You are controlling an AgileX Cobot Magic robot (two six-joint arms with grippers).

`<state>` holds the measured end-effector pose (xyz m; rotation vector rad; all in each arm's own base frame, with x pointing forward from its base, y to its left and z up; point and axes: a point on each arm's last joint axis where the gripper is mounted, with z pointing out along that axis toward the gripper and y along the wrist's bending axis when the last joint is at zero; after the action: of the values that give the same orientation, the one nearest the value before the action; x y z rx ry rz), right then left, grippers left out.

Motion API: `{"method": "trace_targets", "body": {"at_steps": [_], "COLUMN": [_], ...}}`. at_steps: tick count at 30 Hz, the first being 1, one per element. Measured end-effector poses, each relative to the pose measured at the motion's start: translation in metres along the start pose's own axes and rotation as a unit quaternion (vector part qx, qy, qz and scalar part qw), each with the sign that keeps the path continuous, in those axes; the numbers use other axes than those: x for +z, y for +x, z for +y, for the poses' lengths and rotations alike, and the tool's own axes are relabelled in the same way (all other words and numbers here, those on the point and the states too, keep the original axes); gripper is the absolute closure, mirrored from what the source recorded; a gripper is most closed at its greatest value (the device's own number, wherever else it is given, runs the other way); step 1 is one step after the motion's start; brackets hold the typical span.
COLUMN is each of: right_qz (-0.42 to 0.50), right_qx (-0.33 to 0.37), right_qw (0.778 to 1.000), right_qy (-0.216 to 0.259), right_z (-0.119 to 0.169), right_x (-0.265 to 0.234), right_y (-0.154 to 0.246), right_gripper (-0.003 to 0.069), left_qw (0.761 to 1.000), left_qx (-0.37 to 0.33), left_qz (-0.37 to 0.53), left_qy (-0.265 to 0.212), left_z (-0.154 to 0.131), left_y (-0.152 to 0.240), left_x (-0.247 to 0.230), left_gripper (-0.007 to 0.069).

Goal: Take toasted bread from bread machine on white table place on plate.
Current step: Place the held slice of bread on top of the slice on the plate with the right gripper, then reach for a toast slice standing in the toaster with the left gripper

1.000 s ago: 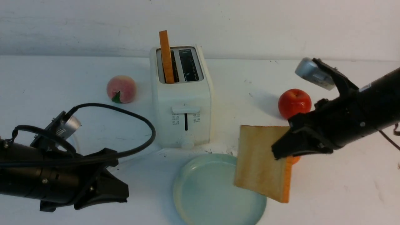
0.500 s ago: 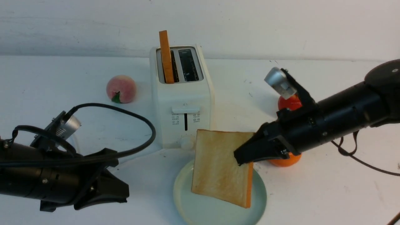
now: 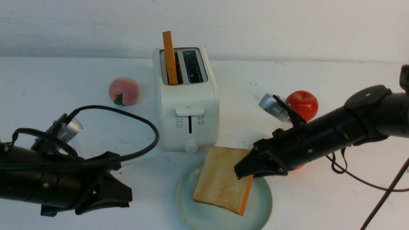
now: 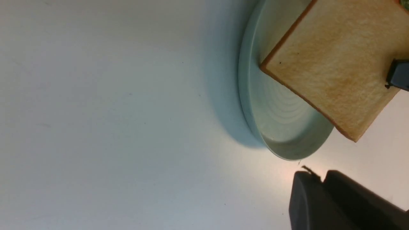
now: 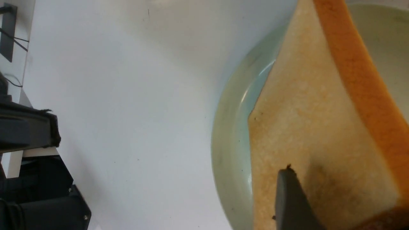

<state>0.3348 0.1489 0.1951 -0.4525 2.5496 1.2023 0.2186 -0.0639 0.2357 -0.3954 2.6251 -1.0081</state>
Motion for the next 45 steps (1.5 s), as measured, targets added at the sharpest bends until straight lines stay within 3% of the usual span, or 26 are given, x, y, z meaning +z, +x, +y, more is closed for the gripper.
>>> {"method": "trace_targets", "body": {"at_steps": [6, 10, 18, 24, 31, 35, 40, 45], "right_qz": [0.008, 0.033, 0.111, 0.134, 0.152, 0.148, 0.13, 0.084], "right_qx": [-0.003, -0.001, 0.026, 0.056, 0.044, 0.029, -0.016, -0.091], "right_qw": [1.0, 0.999, 0.991, 0.989, 0.987, 0.987, 0.988, 0.985], "right_qy": [-0.001, -0.015, -0.066, -0.033, 0.019, 0.047, 0.079, 0.12], "right_z": [0.0, 0.002, 0.012, 0.014, 0.023, 0.035, 0.057, 0.095], "right_x": [0.0, 0.0, -0.003, -0.01, -0.027, -0.044, -0.071, -0.115], "right_y": [0.001, 0.006, 0.02, 0.024, 0.028, 0.03, 0.034, 0.047], "right_gripper": [0.0195, 0.0143, 0.013, 0.0133, 0.0146, 0.0175, 0.0277, 0.0512], "left_qw": [1.0, 1.0, 1.0, 1.0, 1.0, 1.0, 0.998, 0.991], "left_qx": [0.0, 0.0, 0.0, 0.0, 0.0, -0.009, 0.001, 0.051], "left_qz": [0.0, 0.0, 0.0, 0.0, 0.0, -0.003, -0.027, -0.064], "left_qy": [0.0, 0.0, 0.0, 0.0, 0.0, 0.009, 0.048, 0.103], "left_z": [0.0, 0.0, 0.0, 0.0, 0.0, -0.002, -0.025, -0.078], "left_y": [0.0, 0.0, 0.0, 0.0, 0.0, -0.001, -0.016, -0.046], "left_x": [0.0, 0.0, 0.0, 0.0, 0.0, 0.0, -0.012, -0.049], "left_gripper": [0.056, 0.0554, 0.0548, 0.0536, 0.0533, 0.0528, 0.0526, 0.0554]}}
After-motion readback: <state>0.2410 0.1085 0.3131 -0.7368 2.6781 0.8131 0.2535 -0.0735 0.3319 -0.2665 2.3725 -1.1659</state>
